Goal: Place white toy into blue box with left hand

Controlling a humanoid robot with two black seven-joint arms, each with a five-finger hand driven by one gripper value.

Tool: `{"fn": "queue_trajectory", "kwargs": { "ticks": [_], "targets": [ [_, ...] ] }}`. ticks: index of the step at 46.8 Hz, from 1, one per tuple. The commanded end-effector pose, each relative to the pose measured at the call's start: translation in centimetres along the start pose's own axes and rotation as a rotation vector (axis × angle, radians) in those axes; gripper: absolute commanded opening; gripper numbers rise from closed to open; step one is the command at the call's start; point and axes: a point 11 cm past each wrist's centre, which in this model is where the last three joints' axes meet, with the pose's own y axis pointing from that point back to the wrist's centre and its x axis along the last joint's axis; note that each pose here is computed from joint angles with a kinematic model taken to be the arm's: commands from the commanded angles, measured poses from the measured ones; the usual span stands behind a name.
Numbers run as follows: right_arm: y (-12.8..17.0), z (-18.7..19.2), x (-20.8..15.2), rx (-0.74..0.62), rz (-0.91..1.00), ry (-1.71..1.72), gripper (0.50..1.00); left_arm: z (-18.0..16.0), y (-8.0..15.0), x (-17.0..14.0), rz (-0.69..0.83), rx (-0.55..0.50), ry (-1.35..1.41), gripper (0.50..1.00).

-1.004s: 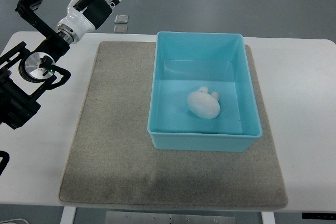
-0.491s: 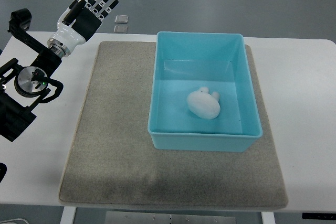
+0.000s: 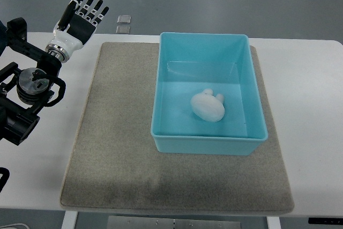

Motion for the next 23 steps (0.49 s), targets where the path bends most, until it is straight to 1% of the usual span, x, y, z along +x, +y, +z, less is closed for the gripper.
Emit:
{"fn": "queue_trajectory", "kwargs": {
  "ticks": [1,6,23],
  "targets": [
    [0.0,0.0,0.0,0.0,-0.002,0.001,0.936,-0.1,0.1,-0.1,-0.009,0.002,0.002,0.999],
    [0.0,0.0,0.0,0.0,0.0,0.001,0.936,-0.3,0.1,-0.2,-0.016,0.003,0.008,0.999],
    [0.0,0.1,0.0,-0.001,0.002,-0.001,0.936,-1.0,1.0,1.5,0.019,-0.005,0.084,0.996]
  ]
}}
